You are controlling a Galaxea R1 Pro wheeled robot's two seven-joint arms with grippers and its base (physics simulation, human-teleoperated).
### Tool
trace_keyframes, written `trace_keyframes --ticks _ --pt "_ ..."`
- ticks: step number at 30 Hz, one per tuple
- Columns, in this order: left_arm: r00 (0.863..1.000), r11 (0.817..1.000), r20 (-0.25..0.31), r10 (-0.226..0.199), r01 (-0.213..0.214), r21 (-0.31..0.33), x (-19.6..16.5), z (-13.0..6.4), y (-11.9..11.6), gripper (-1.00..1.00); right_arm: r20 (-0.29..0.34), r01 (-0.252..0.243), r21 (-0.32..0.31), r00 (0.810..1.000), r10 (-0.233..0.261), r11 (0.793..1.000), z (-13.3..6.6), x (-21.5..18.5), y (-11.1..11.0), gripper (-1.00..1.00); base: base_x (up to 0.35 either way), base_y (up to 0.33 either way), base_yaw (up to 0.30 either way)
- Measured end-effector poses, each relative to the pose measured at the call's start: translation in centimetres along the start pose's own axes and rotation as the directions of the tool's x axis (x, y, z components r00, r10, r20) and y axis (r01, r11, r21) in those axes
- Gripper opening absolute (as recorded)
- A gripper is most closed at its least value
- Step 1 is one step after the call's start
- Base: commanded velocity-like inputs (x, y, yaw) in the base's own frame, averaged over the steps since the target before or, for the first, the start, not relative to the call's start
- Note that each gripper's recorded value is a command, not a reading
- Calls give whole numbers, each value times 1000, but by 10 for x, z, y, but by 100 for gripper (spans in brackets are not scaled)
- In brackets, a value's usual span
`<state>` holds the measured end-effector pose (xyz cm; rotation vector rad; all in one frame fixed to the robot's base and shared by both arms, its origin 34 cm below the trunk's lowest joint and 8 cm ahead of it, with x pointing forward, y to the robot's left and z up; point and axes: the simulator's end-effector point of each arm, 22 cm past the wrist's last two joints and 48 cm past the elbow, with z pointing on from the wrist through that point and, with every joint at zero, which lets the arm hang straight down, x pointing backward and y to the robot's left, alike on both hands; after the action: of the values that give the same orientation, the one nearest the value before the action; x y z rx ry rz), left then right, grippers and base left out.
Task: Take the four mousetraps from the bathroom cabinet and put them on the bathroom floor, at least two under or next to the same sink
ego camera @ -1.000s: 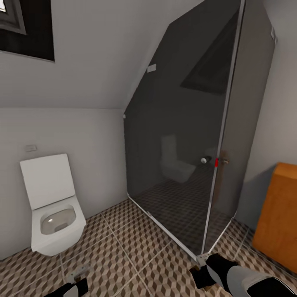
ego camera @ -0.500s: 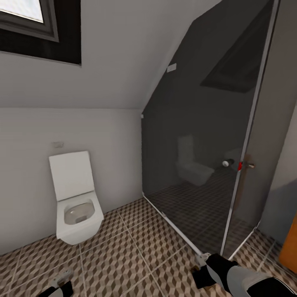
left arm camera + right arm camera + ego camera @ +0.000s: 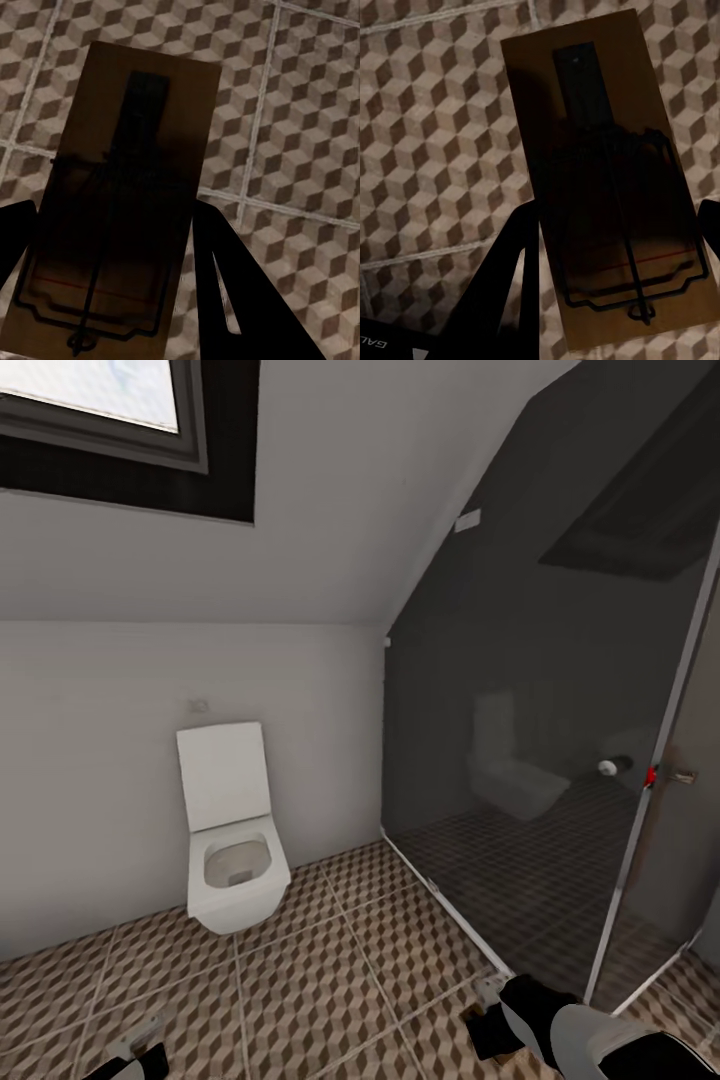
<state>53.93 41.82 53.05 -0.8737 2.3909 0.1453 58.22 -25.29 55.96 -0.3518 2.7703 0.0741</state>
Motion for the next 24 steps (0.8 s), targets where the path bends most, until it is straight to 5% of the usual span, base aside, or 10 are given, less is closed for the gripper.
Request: trace_keyframes --ticks 24 --pt "1000 1000 -6 4 -4 5 5 0 -4 -100 1 -1 0 1000 1 1000 0 0 0 -100 0 0 273"
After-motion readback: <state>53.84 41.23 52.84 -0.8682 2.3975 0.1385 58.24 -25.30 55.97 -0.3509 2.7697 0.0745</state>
